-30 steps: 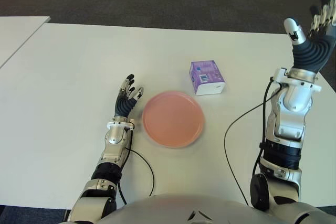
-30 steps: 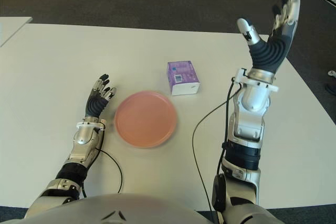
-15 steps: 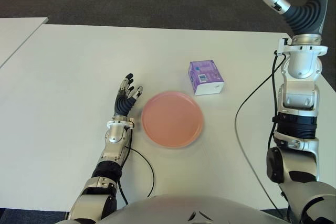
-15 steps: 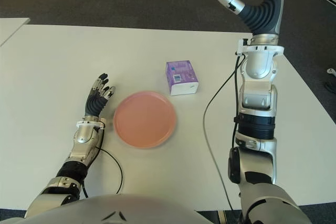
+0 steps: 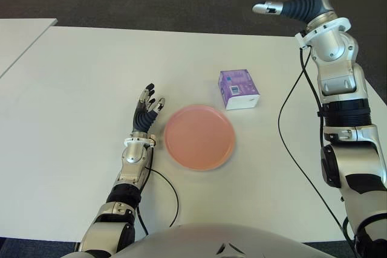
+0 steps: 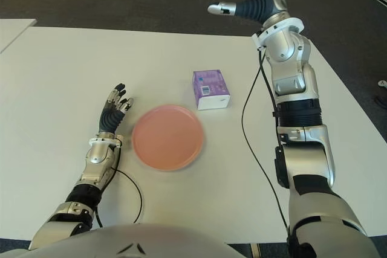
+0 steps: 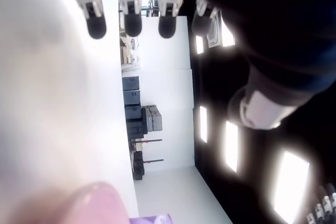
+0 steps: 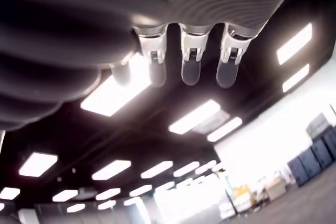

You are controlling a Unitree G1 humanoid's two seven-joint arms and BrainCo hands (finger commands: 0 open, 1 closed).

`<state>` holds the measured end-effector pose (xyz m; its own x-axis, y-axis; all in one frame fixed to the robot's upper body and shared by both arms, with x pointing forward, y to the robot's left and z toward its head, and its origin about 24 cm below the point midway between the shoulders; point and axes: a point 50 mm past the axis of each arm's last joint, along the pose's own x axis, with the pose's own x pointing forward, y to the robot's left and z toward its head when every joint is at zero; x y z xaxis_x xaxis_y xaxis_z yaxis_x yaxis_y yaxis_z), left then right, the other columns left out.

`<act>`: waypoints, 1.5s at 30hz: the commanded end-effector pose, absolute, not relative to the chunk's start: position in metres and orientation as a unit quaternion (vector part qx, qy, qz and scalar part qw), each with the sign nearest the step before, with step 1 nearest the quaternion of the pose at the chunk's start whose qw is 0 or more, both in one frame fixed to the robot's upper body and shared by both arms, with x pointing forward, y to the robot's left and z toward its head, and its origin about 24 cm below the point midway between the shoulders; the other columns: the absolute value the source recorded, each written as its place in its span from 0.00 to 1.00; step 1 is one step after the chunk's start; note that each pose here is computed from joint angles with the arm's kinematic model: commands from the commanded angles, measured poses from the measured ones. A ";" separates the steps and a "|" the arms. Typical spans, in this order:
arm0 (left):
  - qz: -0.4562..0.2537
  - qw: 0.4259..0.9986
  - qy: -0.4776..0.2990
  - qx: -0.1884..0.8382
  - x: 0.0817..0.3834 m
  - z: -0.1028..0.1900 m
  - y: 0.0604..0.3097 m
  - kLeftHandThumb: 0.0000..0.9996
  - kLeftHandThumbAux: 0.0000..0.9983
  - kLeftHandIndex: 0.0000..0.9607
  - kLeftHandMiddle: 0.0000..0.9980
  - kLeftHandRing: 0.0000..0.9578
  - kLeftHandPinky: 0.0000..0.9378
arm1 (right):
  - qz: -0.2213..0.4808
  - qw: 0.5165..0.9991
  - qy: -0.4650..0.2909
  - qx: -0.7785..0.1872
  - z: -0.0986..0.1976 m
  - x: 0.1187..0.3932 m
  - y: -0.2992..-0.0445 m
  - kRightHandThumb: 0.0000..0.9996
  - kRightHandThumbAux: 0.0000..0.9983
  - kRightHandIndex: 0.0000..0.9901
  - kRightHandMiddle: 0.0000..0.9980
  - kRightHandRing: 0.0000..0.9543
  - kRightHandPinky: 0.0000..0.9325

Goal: Put the tissue paper into the plate.

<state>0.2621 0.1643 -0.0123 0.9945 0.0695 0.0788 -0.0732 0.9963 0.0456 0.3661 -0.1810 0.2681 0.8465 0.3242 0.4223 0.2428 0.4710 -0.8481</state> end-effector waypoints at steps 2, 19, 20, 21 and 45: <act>0.052 0.998 0.043 0.018 0.242 -0.044 0.172 0.03 0.55 0.00 0.00 0.00 0.00 | 0.066 0.756 -0.185 -0.625 0.214 0.401 -0.178 0.56 0.43 0.00 0.00 0.00 0.00; 0.052 0.998 0.032 0.031 0.241 -0.043 0.173 0.03 0.51 0.00 0.00 0.00 0.00 | 0.192 0.622 -0.153 -0.743 0.144 0.396 -0.183 0.38 0.26 0.00 0.00 0.00 0.00; 0.051 0.998 0.031 0.031 0.240 -0.043 0.173 0.03 0.51 0.00 0.00 0.00 0.00 | 0.198 0.617 -0.150 -0.747 0.142 0.395 -0.184 0.38 0.26 0.00 0.00 0.00 0.00; 0.050 0.998 0.030 0.031 0.240 -0.043 0.173 0.02 0.51 0.00 0.00 0.00 0.00 | 0.203 0.613 -0.148 -0.749 0.140 0.395 -0.184 0.38 0.26 0.00 0.00 0.00 0.00; 0.050 0.998 0.028 0.022 0.239 -0.043 0.174 0.03 0.54 0.00 0.00 0.00 0.00 | 0.240 0.609 -0.084 -0.752 0.116 0.390 -0.195 0.39 0.30 0.00 0.00 0.00 0.00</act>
<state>0.2617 0.1715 -0.0131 0.9916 0.0922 0.0909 -0.0961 0.9946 0.0399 0.3908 -0.1956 0.1205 0.8750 0.4232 -0.2349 -0.1402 -0.2429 -0.9599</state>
